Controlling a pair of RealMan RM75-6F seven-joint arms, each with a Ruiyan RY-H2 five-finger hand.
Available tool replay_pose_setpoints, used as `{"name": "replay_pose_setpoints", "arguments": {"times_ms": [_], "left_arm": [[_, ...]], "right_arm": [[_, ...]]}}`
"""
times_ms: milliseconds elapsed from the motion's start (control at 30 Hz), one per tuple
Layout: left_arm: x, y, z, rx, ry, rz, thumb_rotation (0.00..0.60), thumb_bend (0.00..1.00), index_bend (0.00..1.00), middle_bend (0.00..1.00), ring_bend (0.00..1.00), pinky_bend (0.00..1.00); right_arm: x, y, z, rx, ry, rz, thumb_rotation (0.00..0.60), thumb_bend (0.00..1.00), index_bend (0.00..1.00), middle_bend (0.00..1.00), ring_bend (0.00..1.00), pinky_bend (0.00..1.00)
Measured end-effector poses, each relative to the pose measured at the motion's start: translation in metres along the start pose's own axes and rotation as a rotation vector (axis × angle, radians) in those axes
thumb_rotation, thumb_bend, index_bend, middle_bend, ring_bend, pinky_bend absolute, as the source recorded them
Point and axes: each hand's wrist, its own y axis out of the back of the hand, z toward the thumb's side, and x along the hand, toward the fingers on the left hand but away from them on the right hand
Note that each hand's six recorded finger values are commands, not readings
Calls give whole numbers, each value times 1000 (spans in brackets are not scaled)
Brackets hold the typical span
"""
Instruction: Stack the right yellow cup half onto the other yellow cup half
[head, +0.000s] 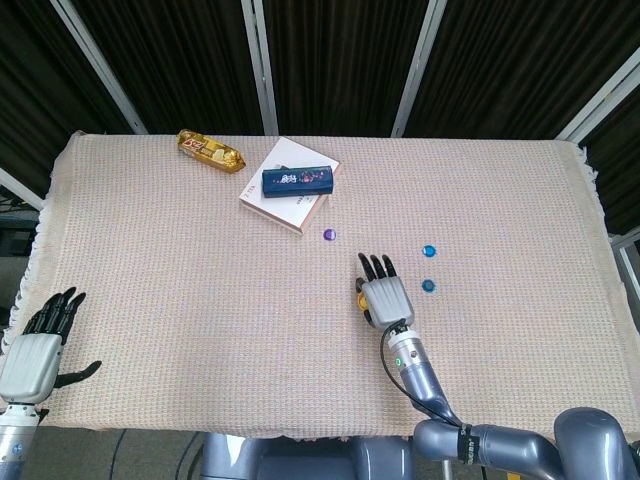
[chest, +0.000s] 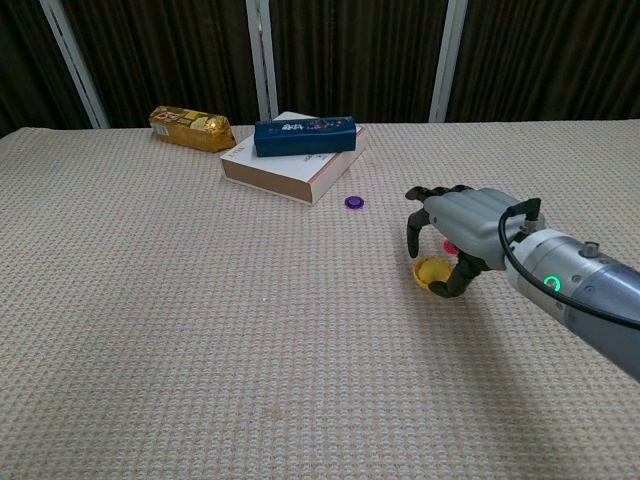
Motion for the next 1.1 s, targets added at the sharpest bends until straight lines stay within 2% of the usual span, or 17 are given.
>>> {"name": "replay_pose_setpoints", "arguments": {"times_ms": [200, 300, 367, 400, 567, 700, 900, 1100], "left_arm": [[1, 0, 0, 0, -1, 1, 600, 0, 0, 0, 0, 163], [1, 0, 0, 2, -2, 0, 600, 0, 0, 0, 0, 163], [1, 0, 0, 5, -4, -1, 600, 0, 0, 0, 0, 163], [1, -1, 0, 6, -5, -1, 600, 0, 0, 0, 0, 163], [1, -1, 1, 20, -17, -4, 600, 0, 0, 0, 0, 163], [1, -1, 3, 33, -32, -2, 600, 0, 0, 0, 0, 163], [0, -2, 4, 44, -37, -5, 600, 0, 0, 0, 0, 163], [0, -1, 6, 56, -45, -5, 600, 0, 0, 0, 0, 162]], "right_arm": [[1, 2, -1, 7, 2, 0, 600, 249, 358, 0, 0, 0], [3, 5, -3, 15, 4, -2, 600, 112, 311, 0, 0, 0], [5, 8, -6, 30, 6, -9, 600, 21, 250, 0, 0, 0], [6, 10, -8, 38, 7, -14, 600, 7, 222, 0, 0, 0], [17, 21, -24, 117, -2, -30, 600, 0, 15, 0, 0, 0], [35, 35, -44, 159, -20, -38, 600, 0, 0, 0, 0, 0], [73, 63, -93, 204, -88, -68, 600, 0, 0, 0, 0, 0], [115, 86, -141, 154, -179, -120, 600, 0, 0, 0, 0, 0]]}}
